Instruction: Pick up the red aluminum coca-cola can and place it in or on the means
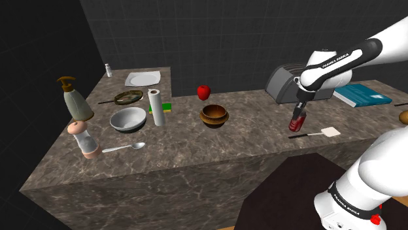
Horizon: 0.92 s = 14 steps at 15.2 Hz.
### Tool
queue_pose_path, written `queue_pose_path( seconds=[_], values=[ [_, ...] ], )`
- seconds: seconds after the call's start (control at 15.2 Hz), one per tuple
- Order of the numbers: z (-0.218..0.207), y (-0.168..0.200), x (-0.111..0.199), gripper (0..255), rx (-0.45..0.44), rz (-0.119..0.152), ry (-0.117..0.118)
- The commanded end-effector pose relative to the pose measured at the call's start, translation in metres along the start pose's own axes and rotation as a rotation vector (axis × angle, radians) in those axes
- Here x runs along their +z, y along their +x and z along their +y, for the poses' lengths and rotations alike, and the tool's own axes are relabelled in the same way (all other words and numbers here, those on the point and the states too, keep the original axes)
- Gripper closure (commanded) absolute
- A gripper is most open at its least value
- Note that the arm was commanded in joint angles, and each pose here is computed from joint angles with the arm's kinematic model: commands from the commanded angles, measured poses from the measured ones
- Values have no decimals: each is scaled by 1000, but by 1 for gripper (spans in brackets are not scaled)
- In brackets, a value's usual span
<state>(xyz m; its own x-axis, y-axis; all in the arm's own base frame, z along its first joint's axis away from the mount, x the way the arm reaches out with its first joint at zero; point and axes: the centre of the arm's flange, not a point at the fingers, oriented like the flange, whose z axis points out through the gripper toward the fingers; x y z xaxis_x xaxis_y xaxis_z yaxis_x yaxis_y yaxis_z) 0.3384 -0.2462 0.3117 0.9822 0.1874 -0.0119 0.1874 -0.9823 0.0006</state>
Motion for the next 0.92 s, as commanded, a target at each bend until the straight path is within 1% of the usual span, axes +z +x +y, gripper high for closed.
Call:
queue_pose_path(
  seconds=[0.0, 0.86],
  values=[
    [1, 0, -10, 255, 0, 0, 0],
    [1, -1, -78, 255, 0, 0, 0]
  ],
)
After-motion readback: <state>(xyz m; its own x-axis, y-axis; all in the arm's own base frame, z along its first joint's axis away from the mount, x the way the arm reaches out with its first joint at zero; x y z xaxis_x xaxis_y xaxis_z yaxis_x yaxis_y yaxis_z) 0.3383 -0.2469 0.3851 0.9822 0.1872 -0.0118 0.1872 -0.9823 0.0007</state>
